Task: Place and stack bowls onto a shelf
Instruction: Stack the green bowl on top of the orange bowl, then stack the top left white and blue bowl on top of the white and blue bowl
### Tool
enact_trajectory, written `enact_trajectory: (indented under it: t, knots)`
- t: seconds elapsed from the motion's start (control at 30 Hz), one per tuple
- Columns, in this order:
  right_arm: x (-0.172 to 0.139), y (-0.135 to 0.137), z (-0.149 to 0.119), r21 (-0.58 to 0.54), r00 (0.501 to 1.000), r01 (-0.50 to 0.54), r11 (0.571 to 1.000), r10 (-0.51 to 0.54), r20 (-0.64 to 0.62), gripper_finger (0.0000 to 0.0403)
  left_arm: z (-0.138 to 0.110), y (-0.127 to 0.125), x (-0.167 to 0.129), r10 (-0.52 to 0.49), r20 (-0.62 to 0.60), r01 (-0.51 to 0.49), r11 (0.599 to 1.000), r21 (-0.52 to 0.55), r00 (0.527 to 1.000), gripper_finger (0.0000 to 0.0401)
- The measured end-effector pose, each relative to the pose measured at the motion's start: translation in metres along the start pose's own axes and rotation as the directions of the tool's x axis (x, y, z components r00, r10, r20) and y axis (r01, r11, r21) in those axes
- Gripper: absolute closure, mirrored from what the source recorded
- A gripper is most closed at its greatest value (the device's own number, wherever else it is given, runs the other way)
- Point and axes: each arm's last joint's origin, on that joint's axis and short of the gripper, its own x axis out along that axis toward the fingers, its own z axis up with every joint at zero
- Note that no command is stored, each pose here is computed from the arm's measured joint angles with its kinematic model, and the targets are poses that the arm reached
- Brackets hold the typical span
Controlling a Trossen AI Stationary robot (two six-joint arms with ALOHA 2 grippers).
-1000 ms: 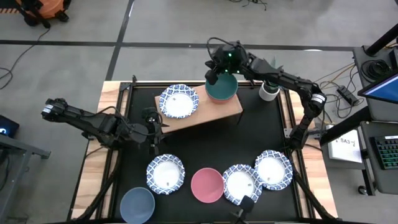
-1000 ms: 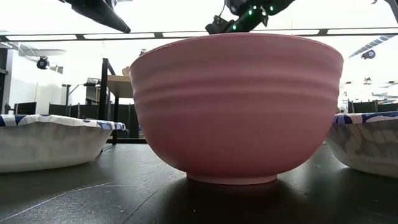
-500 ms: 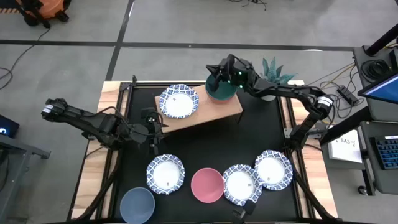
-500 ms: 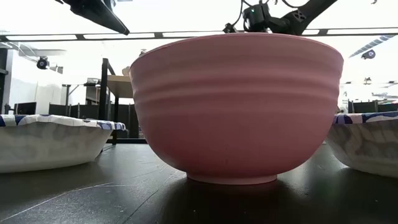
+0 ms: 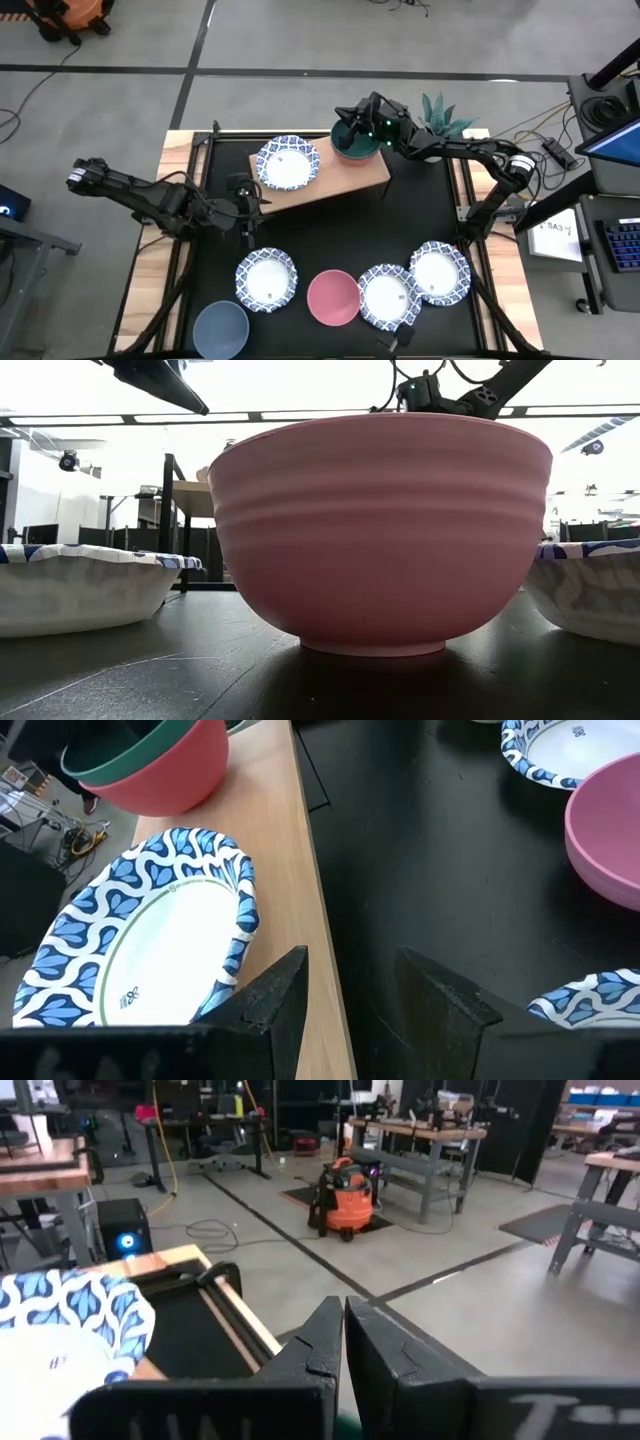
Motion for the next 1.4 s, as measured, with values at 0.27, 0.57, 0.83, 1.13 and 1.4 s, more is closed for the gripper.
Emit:
enact_trajectory:
  t: [0.27,0.57,0.83,1.13,1.4]
  knots:
    - [-0.025,0.011,0.051,-0.007,0.988,-0.055,0.998,0.056,0.144,0.0394,0.0,0.0,0.0,0.0,0.0,0.0,1.0,-0.005,1.0,0.0267]
    - [-0.093,0.067,0.08,0.022,0.94,-0.337,0.941,0.338,-0.054,0.0394,0.0,-0.001,0.002,-0.01,-0.006,0.01,0.994,-0.111,1.0,0.0267]
    - [-0.146,0.129,0.065,0.043,0.787,-0.572,0.819,0.562,-0.256,0.0394,-0.001,-0.016,0.017,-0.124,-0.069,0.106,0.969,-0.224,0.99,0.0267]
    - [-0.179,0.169,0.025,0.06,0.655,-0.711,0.7,0.691,-0.307,0.0394,-0.009,-0.043,0.035,-0.418,-0.215,0.324,0.873,-0.364,0.883,0.0267]
    - [-0.187,0.179,0.001,0.065,0.653,-0.725,0.685,0.715,-0.249,0.0394,-0.037,-0.073,0.025,-0.559,-0.515,0.225,0.788,-0.573,0.65,0.0267]
